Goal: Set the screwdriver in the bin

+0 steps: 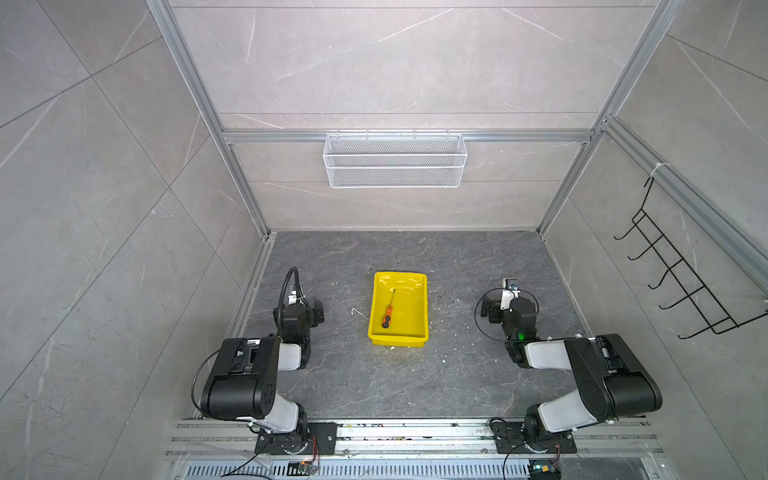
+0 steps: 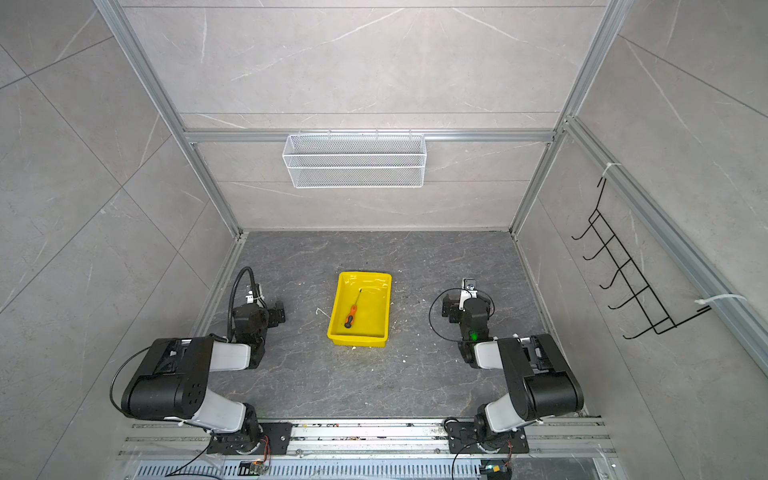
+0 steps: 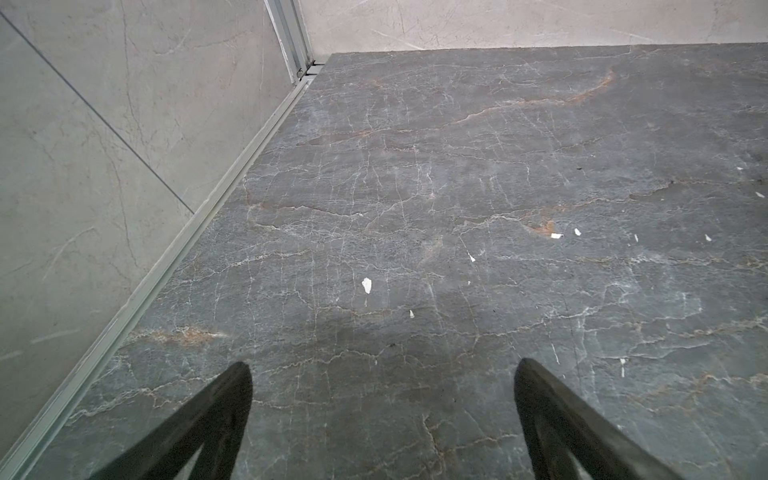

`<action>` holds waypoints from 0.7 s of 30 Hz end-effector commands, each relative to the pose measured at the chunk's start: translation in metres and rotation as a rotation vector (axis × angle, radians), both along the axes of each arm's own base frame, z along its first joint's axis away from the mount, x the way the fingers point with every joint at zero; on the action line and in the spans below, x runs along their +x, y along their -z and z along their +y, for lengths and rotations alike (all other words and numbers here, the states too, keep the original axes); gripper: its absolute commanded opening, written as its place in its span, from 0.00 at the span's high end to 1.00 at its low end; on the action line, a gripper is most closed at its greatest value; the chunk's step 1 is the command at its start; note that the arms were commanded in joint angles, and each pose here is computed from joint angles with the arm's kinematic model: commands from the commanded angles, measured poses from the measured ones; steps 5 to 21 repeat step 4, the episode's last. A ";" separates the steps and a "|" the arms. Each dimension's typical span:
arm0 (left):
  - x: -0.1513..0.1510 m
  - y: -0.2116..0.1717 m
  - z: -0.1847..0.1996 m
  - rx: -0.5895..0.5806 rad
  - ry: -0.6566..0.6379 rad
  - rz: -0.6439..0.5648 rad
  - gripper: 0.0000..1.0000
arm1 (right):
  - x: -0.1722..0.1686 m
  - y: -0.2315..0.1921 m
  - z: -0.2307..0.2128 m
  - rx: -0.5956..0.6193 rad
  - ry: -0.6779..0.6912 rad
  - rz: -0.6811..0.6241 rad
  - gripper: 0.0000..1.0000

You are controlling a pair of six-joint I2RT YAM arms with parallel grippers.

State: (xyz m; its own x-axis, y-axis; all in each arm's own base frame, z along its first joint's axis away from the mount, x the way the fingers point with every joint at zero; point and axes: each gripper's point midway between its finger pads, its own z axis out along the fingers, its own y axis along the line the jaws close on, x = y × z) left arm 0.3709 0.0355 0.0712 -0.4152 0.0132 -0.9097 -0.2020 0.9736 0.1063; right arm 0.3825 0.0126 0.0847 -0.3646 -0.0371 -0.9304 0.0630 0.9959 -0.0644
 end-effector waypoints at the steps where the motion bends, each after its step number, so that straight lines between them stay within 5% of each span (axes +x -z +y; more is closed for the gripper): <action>1: 0.009 -0.018 -0.002 -0.022 0.007 -0.065 0.00 | 0.006 -0.009 0.004 0.011 -0.012 -0.030 0.00; 21: 0.009 -0.018 -0.002 -0.022 0.007 -0.066 0.00 | 0.006 -0.009 0.004 0.010 -0.012 -0.030 0.00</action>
